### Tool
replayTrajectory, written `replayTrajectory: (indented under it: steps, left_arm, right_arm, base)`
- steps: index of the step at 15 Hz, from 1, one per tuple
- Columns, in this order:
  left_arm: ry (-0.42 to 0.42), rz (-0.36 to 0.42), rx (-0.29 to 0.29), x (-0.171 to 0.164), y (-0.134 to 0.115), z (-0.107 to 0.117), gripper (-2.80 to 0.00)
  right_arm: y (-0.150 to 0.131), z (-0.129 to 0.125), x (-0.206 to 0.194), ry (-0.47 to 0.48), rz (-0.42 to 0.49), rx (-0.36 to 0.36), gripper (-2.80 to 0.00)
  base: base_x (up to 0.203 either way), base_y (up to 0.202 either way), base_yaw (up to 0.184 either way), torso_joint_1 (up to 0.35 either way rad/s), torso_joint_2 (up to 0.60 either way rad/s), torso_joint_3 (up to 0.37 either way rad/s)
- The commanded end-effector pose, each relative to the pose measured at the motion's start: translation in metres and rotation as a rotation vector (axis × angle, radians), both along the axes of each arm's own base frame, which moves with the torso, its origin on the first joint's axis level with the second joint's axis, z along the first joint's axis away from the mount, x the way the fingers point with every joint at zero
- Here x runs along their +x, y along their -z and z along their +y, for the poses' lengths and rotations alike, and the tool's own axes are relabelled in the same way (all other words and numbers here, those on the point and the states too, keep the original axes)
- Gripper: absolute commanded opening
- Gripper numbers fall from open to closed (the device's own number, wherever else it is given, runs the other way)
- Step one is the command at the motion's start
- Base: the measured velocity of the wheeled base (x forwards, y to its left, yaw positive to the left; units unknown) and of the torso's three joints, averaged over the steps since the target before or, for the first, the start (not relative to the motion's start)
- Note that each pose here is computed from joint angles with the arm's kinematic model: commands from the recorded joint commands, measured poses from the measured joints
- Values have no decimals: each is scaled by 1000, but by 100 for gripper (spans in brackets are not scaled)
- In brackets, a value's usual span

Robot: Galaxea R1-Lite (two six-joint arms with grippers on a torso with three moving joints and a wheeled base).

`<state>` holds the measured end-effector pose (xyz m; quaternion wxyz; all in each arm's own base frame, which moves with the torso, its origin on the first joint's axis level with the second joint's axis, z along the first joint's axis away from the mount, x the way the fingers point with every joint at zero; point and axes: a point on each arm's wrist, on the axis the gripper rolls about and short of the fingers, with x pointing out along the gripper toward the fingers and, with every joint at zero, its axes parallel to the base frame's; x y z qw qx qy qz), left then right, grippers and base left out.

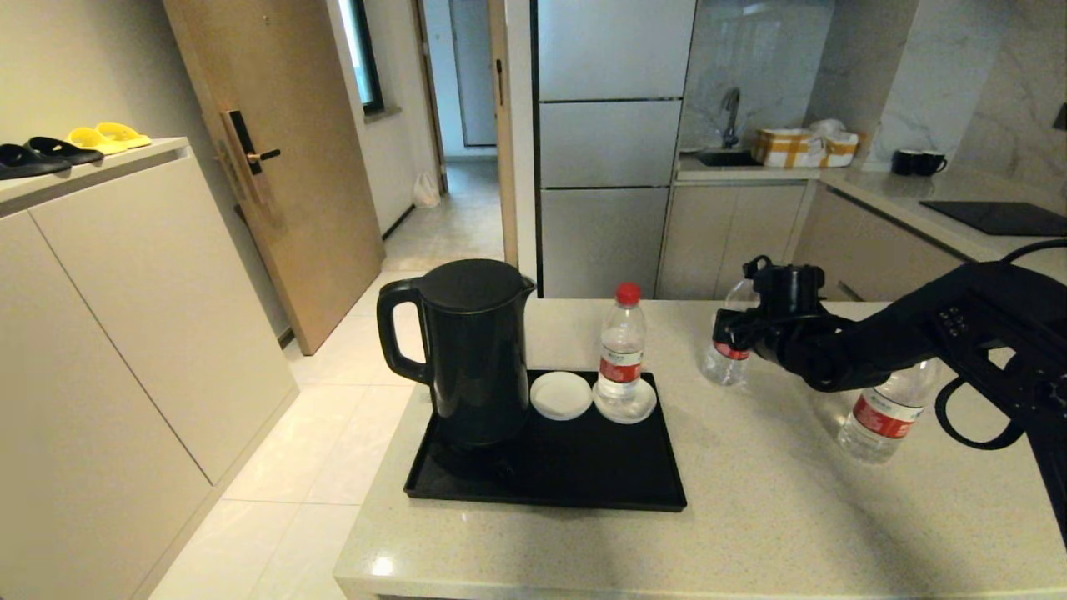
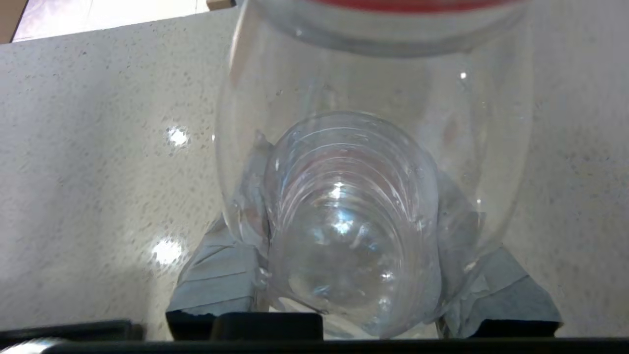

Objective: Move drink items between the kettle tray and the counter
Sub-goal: Return the bottled water to its original position

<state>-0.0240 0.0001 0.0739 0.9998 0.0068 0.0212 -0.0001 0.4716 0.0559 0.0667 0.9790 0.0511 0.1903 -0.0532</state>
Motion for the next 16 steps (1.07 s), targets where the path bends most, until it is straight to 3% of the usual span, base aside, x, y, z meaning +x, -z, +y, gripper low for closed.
replayTrajectory:
  steps: [1,6,9,12,16]
  left_arm:
    - [0,2,0,0,0,0,-280]
    - [0,2,0,0,0,0,-280]
    - [0,1,0,0,0,0,-280]
    - [0,1,0,0,0,0,-280]
    - [0,1,0,0,0,0,-280]
  right_arm:
    - [-32,5,-12,-11,-44,14,-280]
    - [-120,59,-101,-171,-136,56,-280]
    - [-140,109,-173,-348,-157,2,-280]
    - [-132,146,-219,-420,-140,-67,-280]
    - [-93,166,-214,-454,-50,-119,-280]
  base:
    - [0,0,0,0,0,0]
    - [0,0,0,0,0,0]
    - [0,0,0,0,0,0]
    - [0,0,0,0,0,0]
    - [0,0,0,0,0,0]
